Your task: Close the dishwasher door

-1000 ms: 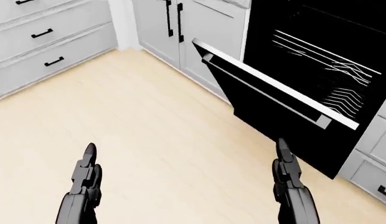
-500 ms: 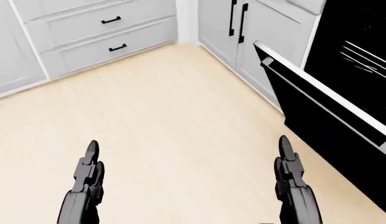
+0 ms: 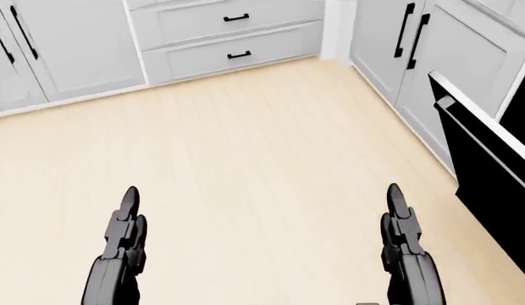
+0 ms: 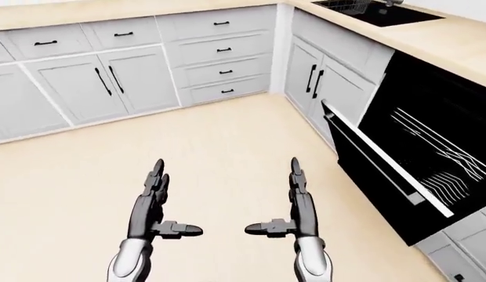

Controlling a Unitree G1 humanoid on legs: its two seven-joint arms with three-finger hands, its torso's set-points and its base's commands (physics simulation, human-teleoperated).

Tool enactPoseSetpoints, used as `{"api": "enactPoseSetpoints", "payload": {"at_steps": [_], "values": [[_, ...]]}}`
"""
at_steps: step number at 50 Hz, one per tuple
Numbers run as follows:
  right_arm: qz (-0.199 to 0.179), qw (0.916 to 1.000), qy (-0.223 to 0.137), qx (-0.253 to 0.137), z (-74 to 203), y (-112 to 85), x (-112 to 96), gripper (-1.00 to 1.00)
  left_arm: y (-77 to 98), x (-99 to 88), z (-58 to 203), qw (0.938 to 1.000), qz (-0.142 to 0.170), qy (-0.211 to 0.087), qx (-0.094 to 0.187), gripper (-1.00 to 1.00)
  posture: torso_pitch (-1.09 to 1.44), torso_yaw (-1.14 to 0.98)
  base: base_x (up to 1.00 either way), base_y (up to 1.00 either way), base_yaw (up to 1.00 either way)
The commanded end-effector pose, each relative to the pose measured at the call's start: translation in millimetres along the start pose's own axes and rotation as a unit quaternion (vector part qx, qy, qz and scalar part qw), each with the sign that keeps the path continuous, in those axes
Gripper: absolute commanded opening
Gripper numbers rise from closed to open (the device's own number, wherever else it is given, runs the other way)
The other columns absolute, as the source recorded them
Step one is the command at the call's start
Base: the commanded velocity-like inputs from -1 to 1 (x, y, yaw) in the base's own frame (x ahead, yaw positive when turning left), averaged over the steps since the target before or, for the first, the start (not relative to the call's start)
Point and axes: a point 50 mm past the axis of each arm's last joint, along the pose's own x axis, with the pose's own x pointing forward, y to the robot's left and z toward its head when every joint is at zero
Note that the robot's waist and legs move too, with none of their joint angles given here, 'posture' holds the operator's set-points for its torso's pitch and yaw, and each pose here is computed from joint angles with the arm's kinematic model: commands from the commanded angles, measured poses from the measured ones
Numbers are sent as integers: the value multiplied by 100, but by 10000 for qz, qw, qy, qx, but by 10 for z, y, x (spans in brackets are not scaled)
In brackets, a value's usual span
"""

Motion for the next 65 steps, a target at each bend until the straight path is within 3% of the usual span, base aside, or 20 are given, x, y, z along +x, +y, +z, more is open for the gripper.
{"api": "enactPoseSetpoints", "payload": {"at_steps": [1, 51, 65], "values": [[35, 9991, -414, 14, 156, 18, 27, 100, 22, 27, 124, 9994, 36, -339, 34, 100, 0, 0, 0, 0, 43], [26, 9990, -450, 12, 174, 20, 14, 100, 38, 17, 148, 9993, 53, -369, 17, 100, 0, 0, 0, 0, 43], [-122, 9993, -350, -47, 183, 2, 25, 100, 33, 15, 144, 9993, 48, -364, 26, 100, 0, 0, 0, 0, 0]]}}
